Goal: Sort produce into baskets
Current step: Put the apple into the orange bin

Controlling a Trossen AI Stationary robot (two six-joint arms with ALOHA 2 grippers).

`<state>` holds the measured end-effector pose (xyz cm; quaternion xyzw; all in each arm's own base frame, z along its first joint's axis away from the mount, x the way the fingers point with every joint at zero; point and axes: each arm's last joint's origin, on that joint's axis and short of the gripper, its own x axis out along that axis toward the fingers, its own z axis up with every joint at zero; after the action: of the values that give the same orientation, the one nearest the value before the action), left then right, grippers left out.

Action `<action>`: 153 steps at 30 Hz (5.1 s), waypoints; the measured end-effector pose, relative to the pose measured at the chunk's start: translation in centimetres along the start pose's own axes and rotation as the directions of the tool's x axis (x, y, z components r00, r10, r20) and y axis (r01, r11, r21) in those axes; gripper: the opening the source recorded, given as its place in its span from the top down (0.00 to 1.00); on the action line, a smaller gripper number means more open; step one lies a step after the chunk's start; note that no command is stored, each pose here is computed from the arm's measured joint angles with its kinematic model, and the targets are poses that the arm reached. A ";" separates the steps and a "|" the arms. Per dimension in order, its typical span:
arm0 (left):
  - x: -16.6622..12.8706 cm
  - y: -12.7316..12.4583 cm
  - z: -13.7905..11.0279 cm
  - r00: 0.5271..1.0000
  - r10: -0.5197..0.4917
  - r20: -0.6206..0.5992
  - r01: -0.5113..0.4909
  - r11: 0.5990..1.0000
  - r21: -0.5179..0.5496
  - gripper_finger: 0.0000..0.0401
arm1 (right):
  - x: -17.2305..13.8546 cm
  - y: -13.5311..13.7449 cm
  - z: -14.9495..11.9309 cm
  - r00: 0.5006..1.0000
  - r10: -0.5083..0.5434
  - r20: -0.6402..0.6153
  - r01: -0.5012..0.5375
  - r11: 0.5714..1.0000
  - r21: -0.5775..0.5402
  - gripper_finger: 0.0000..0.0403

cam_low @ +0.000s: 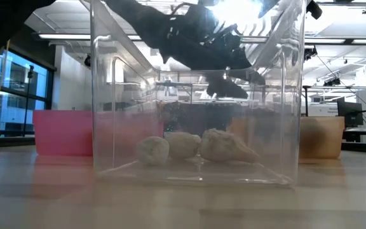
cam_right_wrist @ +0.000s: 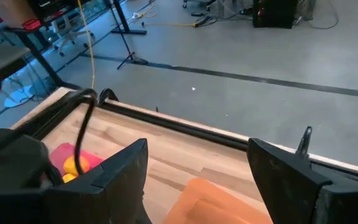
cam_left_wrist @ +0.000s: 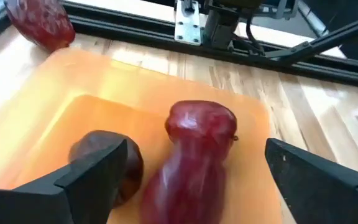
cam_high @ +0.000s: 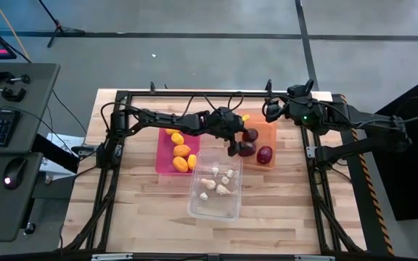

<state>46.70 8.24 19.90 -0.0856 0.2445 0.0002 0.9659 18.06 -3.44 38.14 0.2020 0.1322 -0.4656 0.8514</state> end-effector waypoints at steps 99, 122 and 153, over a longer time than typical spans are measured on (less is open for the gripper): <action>-28.0 7.9 -1.4 0.932 0.344 -0.115 -0.358 0.924 -0.136 0.01 | 19.9 -17.2 -10.9 0.546 -0.662 -0.514 0.826 0.321 0.464 0.06; -28.1 7.1 -1.3 0.987 0.142 -0.072 -0.151 0.980 -0.133 0.01 | 21.1 -15.8 -11.7 0.384 -0.730 -0.566 0.919 0.361 0.158 0.29; -32.7 2.8 1.4 0.912 -0.089 0.401 0.195 0.953 -0.232 0.01 | 7.4 -0.4 -10.8 0.865 -0.341 -0.369 0.362 0.932 -0.012 0.19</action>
<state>18.48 12.57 36.11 -0.2307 0.0402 -0.0208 0.9720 21.26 -4.09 25.48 0.2818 0.3093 -0.5706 0.7067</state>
